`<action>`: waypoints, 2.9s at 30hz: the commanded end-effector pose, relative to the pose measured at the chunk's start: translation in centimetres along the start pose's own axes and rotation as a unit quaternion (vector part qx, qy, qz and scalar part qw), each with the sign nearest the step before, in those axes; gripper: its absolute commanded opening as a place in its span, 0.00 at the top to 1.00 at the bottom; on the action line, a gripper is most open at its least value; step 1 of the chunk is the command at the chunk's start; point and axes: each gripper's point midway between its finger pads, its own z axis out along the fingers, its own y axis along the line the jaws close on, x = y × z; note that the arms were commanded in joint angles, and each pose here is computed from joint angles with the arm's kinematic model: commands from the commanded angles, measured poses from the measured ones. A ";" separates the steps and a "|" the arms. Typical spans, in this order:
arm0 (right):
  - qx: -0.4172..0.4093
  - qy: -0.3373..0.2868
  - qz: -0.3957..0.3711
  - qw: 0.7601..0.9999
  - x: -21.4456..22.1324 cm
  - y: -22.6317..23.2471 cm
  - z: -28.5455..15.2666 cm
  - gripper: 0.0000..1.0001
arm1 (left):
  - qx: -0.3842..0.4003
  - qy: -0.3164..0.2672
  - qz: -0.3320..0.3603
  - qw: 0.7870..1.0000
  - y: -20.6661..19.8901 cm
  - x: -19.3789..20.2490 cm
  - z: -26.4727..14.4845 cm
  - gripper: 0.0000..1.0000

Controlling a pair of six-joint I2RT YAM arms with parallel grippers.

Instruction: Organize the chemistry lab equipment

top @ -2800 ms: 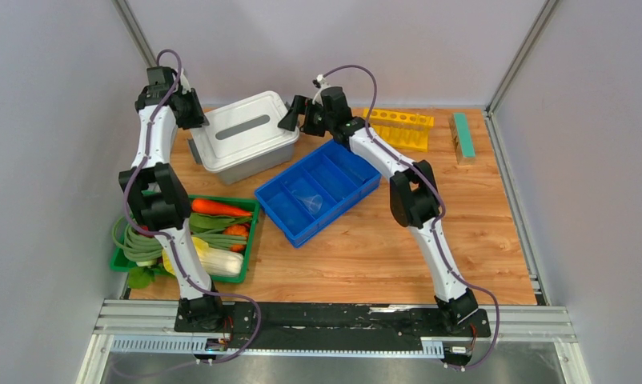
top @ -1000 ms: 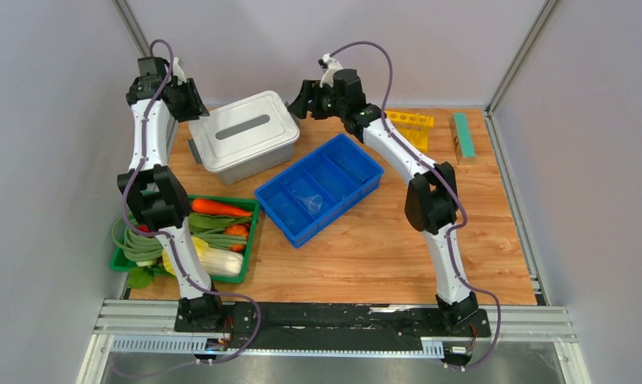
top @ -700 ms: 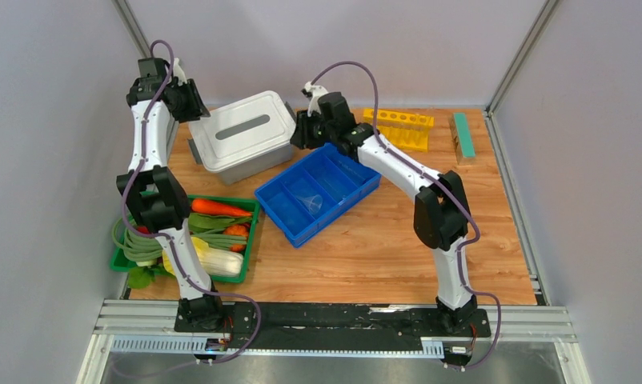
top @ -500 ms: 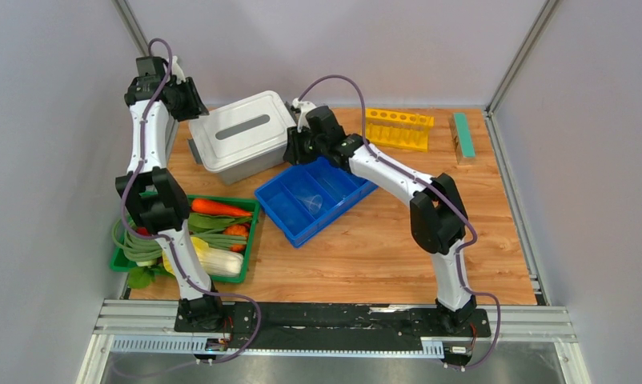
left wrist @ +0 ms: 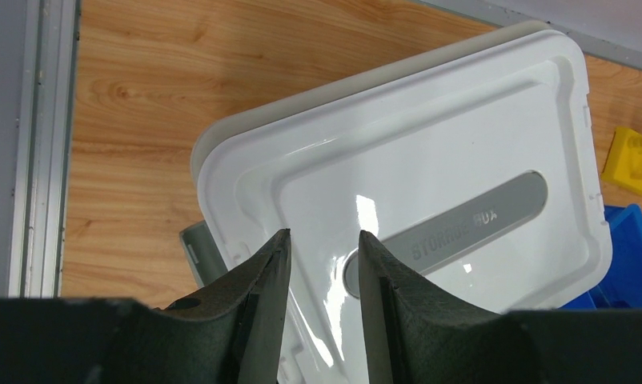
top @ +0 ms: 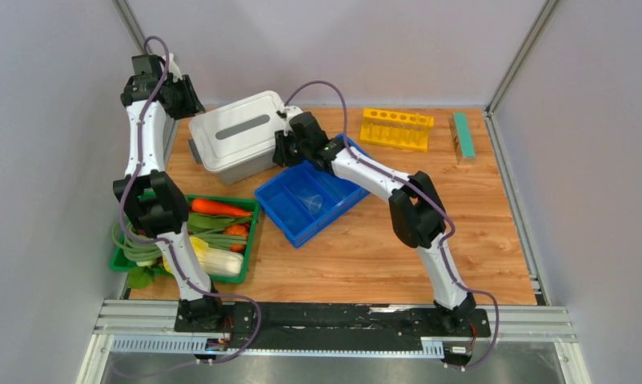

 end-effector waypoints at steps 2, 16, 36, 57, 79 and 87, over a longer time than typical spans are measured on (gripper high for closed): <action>-0.007 -0.058 0.001 0.998 -3.5 1.7 0.9 0.72 | 0.000 -0.031 0.009 0.999 -0.5 -1.4 -2.2 0.55; -0.012 -0.108 0.028 0.994 -6.3 2.4 2.1 0.73 | 0.002 -0.024 0.004 1.000 -0.4 -0.7 -1.7 0.55; -0.040 -0.107 0.049 0.992 -10.7 0.5 -2.3 0.31 | 0.006 0.038 -0.027 0.999 1.1 3.2 2.8 0.55; -0.110 -0.149 0.099 0.978 -13.4 -7.5 1.6 0.00 | -0.002 0.103 0.002 0.995 2.9 7.7 4.8 0.56; -0.172 -0.146 0.134 0.965 -10.5 -6.9 5.4 0.19 | 0.045 0.109 0.070 0.991 2.3 7.8 4.3 0.57; -0.129 -0.159 0.027 0.978 -10.9 -5.0 4.9 0.46 | 0.053 0.107 0.058 0.991 1.9 7.8 4.5 0.57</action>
